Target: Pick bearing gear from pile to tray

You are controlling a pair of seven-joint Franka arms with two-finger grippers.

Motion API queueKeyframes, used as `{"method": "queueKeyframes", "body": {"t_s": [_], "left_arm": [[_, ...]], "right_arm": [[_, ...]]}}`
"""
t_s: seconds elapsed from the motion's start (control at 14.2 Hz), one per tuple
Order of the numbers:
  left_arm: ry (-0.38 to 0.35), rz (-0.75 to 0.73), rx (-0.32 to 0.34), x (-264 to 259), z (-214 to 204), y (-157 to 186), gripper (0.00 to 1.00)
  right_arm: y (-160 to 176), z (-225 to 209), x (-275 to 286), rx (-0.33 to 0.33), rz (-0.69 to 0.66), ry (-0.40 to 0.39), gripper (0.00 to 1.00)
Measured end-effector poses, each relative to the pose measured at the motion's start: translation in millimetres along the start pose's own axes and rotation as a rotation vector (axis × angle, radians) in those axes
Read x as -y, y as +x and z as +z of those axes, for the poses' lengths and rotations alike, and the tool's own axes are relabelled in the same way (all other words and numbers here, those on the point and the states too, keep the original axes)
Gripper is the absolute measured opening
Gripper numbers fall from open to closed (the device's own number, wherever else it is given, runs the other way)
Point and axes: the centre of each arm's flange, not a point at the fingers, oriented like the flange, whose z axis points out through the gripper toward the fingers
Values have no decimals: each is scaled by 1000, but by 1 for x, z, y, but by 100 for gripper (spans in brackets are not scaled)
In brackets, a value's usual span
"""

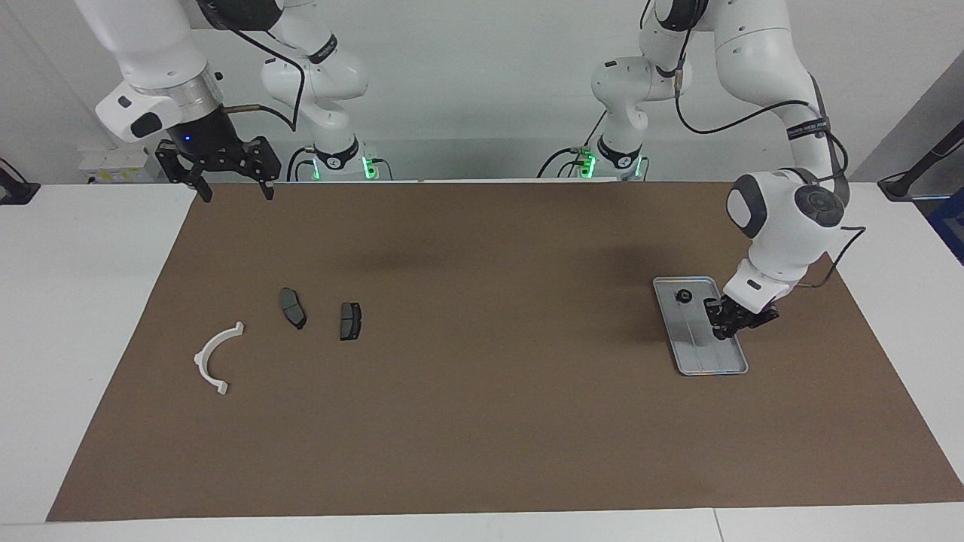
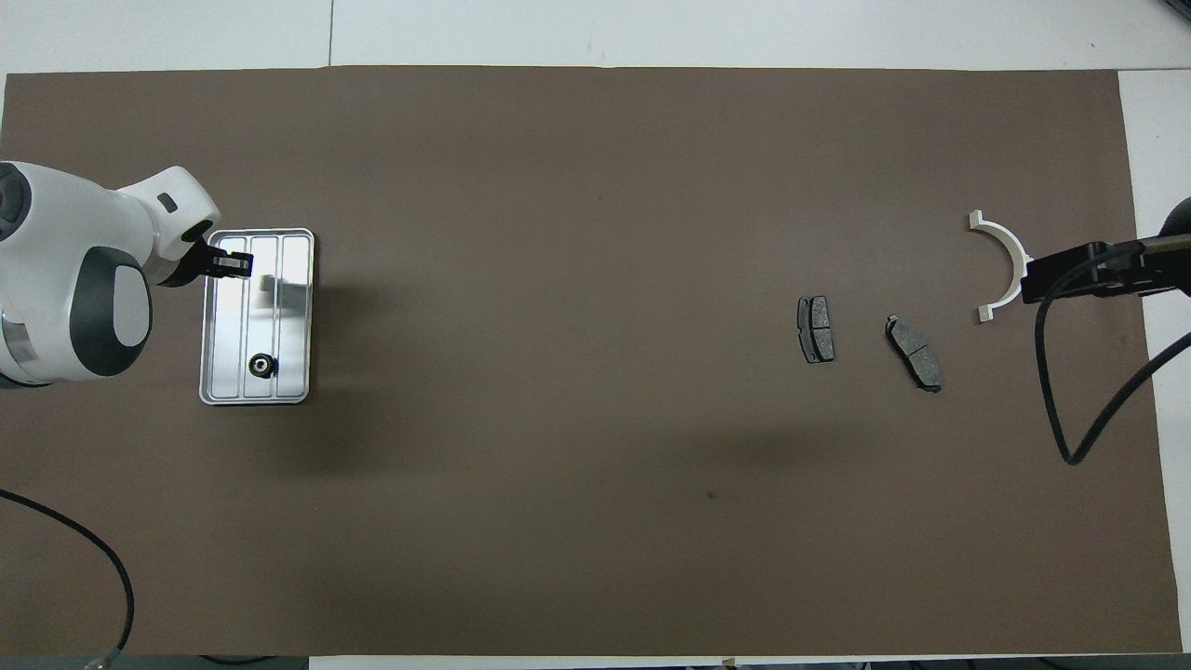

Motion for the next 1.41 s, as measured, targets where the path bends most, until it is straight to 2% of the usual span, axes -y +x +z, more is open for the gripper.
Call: {"method": "queueKeyframes", "body": {"t_s": [0.42,0.56,0.85,0.92,0.99,1.2,1.41], "left_arm": [[0,-1,-20,-8,23,-14,23],[-1,0,-18,-9,24,-15,38],[-2,-7,-27,-16,20,-10,85],[-1,-15,-37,-16,12,-6,96],[0,-19,-45,-16,-2,2,100],[-4,-21,-20,-20,-65,21,100],[-5,-106,-13,-39,-139,26,100]], "right_arm": [[0,0,3,0,-5,0,100],[0,0,3,0,-5,0,100],[0,0,3,-1,-5,0,100],[0,0,3,-1,-5,0,100],[0,0,3,-1,-5,0,100],[0,-1,3,-1,-5,0,100],[0,-1,2,-1,-4,0,100]]}}
